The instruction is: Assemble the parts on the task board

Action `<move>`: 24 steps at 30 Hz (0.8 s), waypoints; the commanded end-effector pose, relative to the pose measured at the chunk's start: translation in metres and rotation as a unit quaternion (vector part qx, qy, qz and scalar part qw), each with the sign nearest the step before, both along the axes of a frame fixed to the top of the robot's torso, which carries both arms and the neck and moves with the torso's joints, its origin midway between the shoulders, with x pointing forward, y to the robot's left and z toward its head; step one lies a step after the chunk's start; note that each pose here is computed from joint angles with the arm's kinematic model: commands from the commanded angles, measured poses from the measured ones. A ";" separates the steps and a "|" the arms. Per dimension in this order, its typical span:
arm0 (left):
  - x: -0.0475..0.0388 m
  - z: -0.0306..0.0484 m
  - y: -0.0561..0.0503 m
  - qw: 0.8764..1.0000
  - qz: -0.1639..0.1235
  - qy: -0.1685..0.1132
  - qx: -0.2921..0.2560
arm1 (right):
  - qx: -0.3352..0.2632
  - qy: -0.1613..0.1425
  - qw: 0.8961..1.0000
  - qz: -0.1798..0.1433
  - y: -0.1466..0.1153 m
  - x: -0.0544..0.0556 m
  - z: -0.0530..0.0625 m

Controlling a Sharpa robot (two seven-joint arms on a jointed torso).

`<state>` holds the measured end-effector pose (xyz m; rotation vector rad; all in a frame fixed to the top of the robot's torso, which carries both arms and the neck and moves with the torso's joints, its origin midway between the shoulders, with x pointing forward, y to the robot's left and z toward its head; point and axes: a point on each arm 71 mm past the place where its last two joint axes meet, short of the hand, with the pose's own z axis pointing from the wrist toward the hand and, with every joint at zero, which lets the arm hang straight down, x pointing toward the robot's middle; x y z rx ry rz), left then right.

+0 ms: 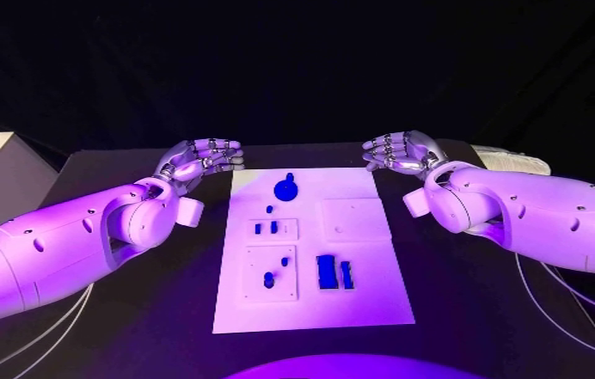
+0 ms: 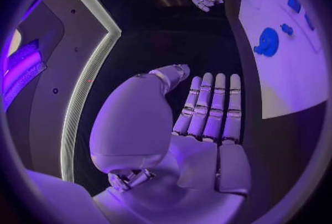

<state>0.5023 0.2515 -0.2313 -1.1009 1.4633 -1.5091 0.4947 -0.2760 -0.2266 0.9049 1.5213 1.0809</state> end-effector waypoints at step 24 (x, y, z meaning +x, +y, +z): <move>-0.0252 0.0033 -0.044 0.991 0.129 -0.018 0.019 | 0.158 -0.024 0.984 -0.085 0.080 -0.030 0.002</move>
